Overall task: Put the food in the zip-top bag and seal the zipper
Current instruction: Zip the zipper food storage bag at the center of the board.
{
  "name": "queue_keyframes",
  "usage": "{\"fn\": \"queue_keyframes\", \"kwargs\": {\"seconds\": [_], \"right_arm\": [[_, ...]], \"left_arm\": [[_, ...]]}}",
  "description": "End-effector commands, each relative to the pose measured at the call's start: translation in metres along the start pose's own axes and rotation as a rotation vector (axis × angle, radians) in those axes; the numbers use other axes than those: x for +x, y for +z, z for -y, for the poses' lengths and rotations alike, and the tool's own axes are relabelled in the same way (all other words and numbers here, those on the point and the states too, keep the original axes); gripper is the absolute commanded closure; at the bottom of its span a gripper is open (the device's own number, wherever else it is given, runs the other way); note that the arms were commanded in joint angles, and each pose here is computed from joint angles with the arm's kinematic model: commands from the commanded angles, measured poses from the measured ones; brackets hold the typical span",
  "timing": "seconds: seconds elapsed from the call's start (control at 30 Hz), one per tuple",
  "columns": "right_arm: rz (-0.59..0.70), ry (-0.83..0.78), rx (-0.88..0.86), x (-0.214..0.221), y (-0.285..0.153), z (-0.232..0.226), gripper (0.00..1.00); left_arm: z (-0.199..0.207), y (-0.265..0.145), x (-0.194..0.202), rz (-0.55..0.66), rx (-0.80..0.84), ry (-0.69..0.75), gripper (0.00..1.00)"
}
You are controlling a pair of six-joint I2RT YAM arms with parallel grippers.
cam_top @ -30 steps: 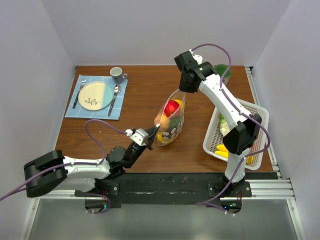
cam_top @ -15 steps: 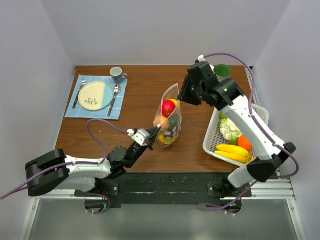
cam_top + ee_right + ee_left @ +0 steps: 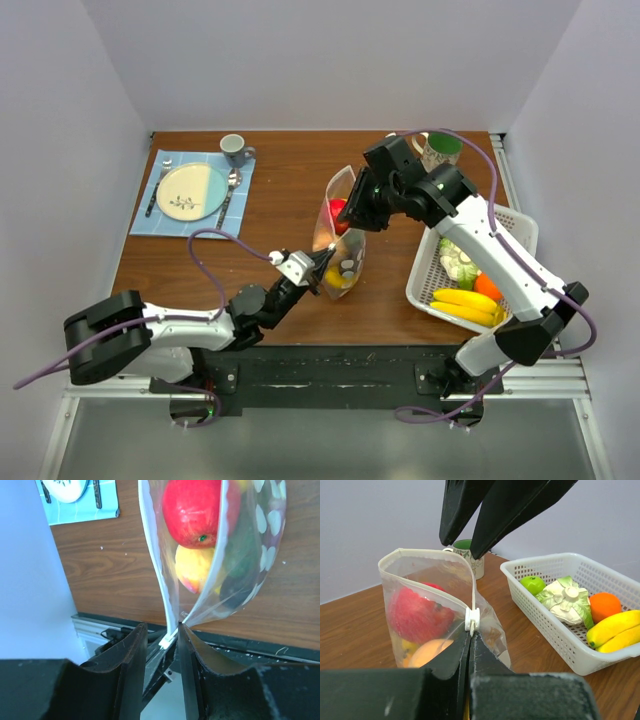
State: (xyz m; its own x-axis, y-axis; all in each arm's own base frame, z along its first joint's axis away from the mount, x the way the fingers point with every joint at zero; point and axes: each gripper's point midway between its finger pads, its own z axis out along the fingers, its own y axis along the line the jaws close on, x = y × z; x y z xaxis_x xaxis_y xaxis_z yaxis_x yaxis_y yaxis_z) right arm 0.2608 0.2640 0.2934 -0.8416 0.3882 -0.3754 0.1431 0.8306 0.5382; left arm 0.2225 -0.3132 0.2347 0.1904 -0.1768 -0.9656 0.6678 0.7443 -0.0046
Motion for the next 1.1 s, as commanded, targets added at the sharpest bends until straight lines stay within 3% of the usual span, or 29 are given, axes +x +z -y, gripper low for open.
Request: {"fn": "queue_keyframes", "kwargs": {"seconds": [0.0,0.83,1.07], "right_arm": [[-0.041,0.047,-0.010,0.012,-0.007,0.001,0.65],[-0.145,0.050,0.055,0.045,-0.006,0.019,0.60],[-0.159,0.053,0.064,0.049,0.002,0.021,0.67]], "left_arm": [[0.008,0.013,-0.024,0.074,0.009,-0.033,1.00],[0.024,0.023,-0.015,0.042,0.037,-0.005,1.00],[0.023,0.020,-0.012,0.035,0.036,0.002,1.00]]}}
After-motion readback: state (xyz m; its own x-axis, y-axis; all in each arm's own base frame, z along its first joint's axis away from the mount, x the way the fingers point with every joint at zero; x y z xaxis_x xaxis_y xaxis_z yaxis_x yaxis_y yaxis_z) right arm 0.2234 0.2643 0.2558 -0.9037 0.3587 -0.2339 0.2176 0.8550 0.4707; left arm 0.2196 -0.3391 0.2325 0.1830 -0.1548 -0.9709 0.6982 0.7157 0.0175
